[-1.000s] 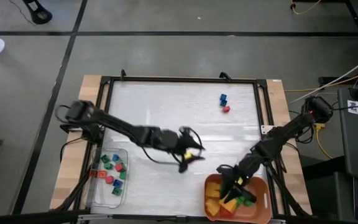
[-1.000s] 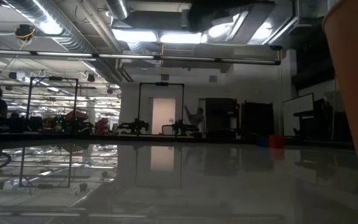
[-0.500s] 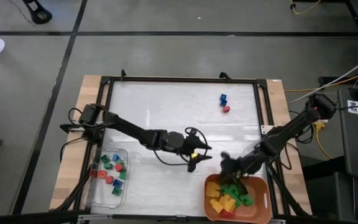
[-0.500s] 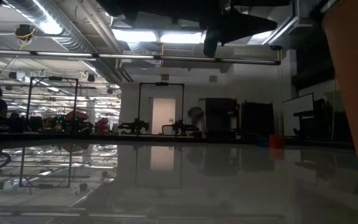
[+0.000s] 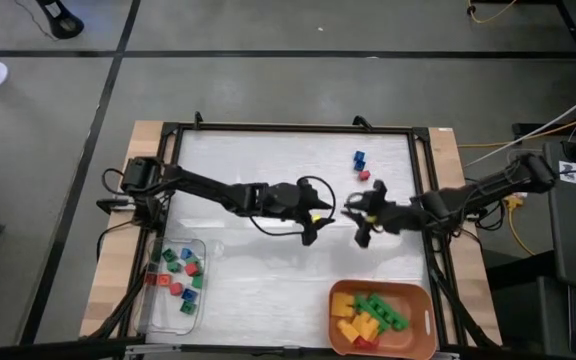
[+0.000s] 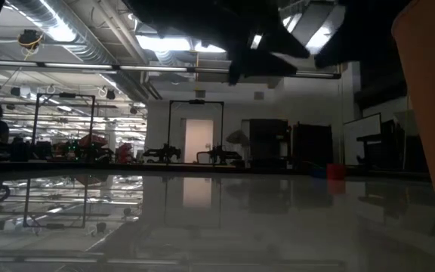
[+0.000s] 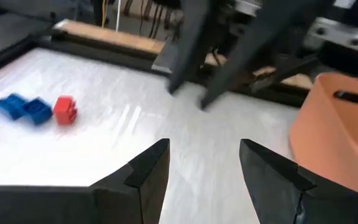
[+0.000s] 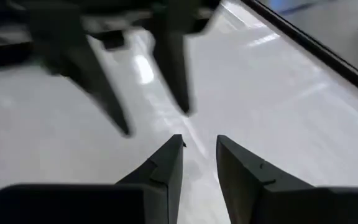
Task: Sort blocks by size
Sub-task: Put the small red game piece into the transparent bin
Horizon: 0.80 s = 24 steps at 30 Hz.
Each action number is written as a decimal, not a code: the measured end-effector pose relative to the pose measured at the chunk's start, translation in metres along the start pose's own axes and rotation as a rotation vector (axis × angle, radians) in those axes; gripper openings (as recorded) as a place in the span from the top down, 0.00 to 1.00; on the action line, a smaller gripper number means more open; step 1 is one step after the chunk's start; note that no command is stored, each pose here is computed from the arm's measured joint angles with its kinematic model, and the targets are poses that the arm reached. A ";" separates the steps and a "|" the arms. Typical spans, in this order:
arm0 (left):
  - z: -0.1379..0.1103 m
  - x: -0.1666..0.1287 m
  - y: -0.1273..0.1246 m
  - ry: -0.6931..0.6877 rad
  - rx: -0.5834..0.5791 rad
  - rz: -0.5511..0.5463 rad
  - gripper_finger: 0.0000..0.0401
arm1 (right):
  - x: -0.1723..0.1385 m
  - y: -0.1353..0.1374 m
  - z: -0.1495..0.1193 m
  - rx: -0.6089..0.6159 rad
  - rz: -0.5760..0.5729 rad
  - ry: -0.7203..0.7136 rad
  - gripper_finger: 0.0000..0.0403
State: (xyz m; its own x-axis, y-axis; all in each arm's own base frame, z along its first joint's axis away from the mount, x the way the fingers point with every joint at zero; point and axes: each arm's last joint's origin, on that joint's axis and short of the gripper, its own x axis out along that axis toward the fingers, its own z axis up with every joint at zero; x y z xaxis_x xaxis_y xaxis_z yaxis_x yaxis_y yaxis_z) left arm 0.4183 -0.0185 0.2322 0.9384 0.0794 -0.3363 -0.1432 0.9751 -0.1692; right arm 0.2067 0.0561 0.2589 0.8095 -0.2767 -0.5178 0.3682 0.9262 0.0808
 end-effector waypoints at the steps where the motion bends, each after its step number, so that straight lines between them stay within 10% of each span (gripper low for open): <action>1: -0.001 0.001 0.004 0.016 -0.001 0.003 0.55 | 0.003 -0.006 0.000 -0.014 -0.022 0.022 0.76; 15: 0.010 -0.018 0.044 0.177 0.066 -0.002 0.55 | 0.038 -0.083 0.010 0.011 -0.103 0.234 0.58; 24: 0.011 -0.029 0.045 0.241 0.115 0.006 0.55 | 0.039 -0.130 -0.007 -0.276 -0.123 0.526 0.45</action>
State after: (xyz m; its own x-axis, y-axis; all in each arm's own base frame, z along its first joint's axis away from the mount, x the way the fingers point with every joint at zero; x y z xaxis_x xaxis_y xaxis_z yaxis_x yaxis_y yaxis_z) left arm 0.3883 0.0259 0.2444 0.8335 0.0476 -0.5504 -0.0992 0.9930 -0.0643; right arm 0.1877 -0.0734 0.2222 0.4078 -0.2872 -0.8667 0.2557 0.9472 -0.1936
